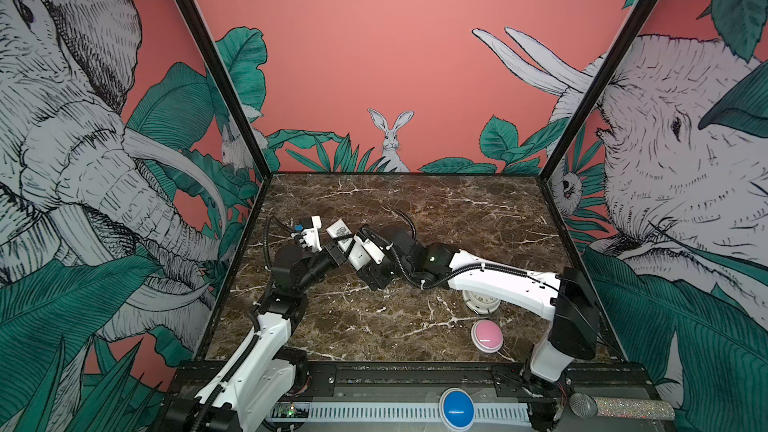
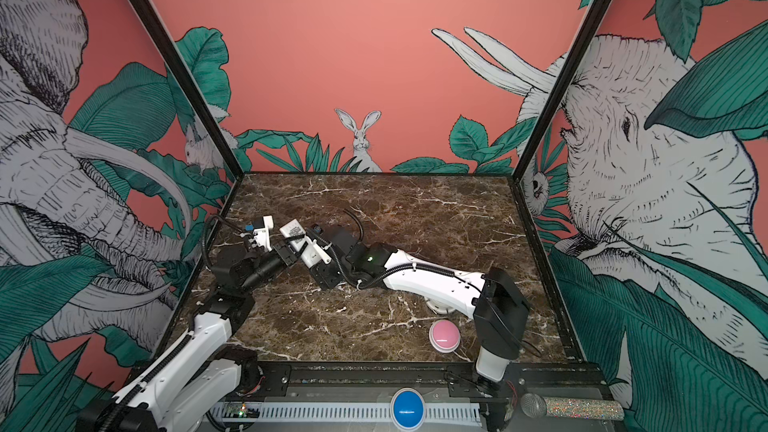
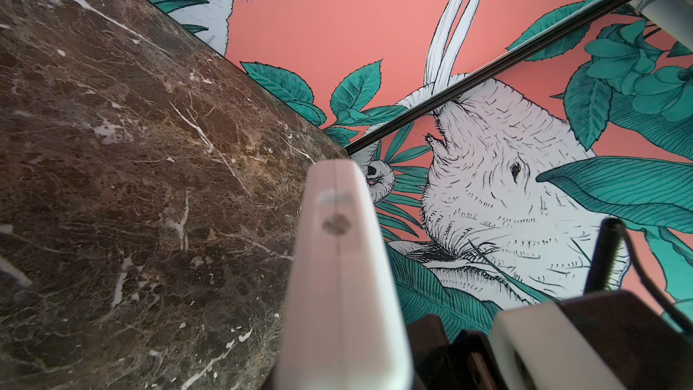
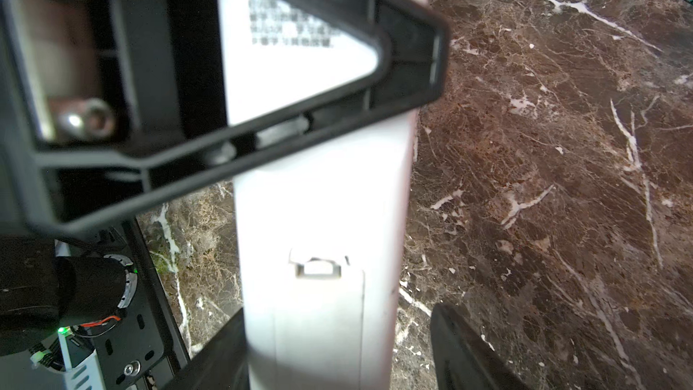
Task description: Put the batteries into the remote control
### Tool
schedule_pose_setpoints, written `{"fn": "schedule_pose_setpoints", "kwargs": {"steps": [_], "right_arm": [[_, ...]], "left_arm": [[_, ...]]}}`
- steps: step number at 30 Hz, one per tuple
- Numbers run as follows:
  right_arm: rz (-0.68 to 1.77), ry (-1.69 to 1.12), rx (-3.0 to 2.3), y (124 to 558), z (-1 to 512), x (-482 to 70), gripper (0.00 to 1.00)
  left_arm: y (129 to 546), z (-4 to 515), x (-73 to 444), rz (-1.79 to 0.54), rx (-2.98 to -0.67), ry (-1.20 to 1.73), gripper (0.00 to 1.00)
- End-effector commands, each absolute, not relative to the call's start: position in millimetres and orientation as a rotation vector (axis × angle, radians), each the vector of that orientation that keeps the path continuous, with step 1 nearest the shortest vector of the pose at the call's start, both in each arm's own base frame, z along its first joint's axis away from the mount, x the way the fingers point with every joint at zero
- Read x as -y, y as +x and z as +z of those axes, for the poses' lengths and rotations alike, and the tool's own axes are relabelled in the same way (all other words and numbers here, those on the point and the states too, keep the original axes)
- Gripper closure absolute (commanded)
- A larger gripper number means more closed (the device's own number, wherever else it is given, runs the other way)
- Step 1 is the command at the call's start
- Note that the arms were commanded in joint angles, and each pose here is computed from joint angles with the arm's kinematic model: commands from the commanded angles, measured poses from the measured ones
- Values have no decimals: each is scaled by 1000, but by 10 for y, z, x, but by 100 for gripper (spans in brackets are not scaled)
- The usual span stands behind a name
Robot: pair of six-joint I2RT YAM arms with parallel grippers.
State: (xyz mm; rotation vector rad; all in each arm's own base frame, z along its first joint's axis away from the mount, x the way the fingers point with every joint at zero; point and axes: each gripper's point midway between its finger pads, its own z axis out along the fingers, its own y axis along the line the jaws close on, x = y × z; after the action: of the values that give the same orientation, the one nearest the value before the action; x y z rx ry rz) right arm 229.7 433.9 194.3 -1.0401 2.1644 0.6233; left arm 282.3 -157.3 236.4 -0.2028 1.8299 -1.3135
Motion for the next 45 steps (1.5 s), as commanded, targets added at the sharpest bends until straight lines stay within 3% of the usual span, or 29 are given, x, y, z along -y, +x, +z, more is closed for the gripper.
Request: {"fn": "schedule_pose_setpoints", "kwargs": {"steps": [1,14,20,24,26,33,36,45], "right_arm": [[660,-1011,-2141,2339,2028,-4402,30],[719,-990,-2154,2358,1944,-4404,59],[738,-994,-2153,2362,1942,-4388,84],[733,-992,-2154,2372,1933,-4364,94],[742,-983,-2152,2376,1931,-4355,96],[795,-940,-2130,2397,2003,-4280,100],[822,-914,-2124,2409,2031,-4212,100],[878,-861,-2094,2465,2173,-4043,100]], "left_arm": [[2849,2566,1555,-1318,-1763,-188,100],[2887,2526,1579,-1327,-1771,-184,100],[2897,2477,1597,-1327,-1790,-178,100],[2892,2420,1612,-1330,-1810,-172,100],[2886,2418,1620,-1335,-1812,-167,94],[2882,2374,1643,-1313,-1845,-133,49],[2825,2383,1706,-1341,-1860,-72,34],[2722,2483,1782,-1358,-1845,55,18]]}}
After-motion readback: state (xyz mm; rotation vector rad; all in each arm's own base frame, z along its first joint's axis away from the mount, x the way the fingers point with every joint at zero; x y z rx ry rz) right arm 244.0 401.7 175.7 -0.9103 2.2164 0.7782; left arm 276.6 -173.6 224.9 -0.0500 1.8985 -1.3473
